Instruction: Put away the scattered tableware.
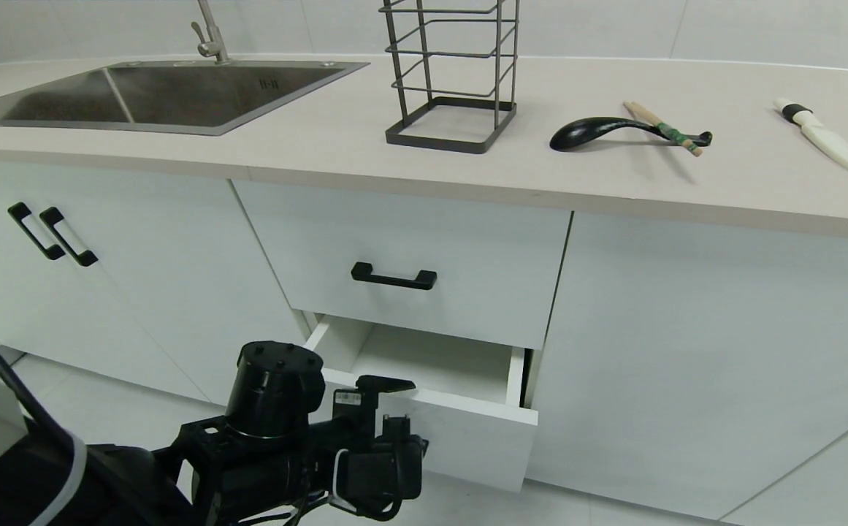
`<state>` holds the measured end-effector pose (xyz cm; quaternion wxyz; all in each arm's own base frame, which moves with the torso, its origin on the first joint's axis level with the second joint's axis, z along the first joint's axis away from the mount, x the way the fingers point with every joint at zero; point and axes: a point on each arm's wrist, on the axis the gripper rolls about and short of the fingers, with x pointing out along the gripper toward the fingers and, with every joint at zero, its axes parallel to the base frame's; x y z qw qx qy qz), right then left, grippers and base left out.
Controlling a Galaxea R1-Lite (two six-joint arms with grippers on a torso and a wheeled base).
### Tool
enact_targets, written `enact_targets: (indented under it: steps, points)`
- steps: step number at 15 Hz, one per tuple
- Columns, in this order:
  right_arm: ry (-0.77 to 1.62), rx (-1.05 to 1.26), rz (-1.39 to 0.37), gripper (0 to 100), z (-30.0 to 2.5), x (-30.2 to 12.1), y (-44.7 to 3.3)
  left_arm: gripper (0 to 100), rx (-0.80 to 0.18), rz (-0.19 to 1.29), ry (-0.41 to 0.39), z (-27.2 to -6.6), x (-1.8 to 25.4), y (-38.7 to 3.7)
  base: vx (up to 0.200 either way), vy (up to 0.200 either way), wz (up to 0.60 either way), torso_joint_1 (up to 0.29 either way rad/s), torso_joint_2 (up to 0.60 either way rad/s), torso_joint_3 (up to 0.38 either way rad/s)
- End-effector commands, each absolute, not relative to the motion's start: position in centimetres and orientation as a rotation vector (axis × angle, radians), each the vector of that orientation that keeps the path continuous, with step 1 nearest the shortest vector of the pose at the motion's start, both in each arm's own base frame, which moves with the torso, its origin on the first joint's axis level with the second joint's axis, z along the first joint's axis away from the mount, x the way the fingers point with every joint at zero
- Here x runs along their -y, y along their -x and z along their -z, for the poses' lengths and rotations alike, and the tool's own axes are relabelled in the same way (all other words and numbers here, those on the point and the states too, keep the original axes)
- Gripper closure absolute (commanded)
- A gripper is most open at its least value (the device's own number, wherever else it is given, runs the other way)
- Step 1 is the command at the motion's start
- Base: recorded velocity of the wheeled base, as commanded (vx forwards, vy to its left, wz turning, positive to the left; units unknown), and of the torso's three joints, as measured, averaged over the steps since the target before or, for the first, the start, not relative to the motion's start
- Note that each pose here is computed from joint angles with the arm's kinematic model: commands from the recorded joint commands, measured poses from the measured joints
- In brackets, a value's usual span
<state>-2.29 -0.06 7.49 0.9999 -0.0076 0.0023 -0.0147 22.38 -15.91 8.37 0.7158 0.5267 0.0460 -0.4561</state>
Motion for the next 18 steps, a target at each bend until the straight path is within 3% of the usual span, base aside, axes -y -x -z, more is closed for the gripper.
enact_targets:
  steps: [1, 6, 9, 14, 18]
  points:
    - [0.015, -0.006, 0.029, 100, -7.5, 0.1, 2.3, 0, -0.107, 1.007, -1.163, -8.1, 16.3, -23.1, 0.0, 0.0, 0.0, 0.0, 0.0, 0.0]
    - [0.015, -0.006, 0.028, 100, -7.5, 0.1, 2.3, 0, -0.159, 1.03, -1.167, -5.5, 17.6, -25.3, 0.0, 0.0, 0.0, 0.0, 0.0, 0.0]
    - [0.015, -0.006, 0.029, 100, -7.5, 0.1, 2.3, 0, -0.194, 1.058, -1.17, -4.9, 16.8, -23.9, 0.0, 0.0, 0.0, 0.0, 0.0, 0.0]
    - [0.015, -0.006, 0.029, 100, -7.5, 0.1, 2.3, 0, -0.127, 1.089, -1.162, -7.5, 14.8, -18.3, 0.0, 0.0, 0.0, 0.0, 0.0, 0.0]
    - [0.015, -0.006, 0.029, 100, -7.5, 0.1, 2.3, 0, -0.151, 1.123, -1.15, -7.3, 13.7, -16.0, 0.0, 0.0, 0.0, 0.0, 0.0, 0.0]
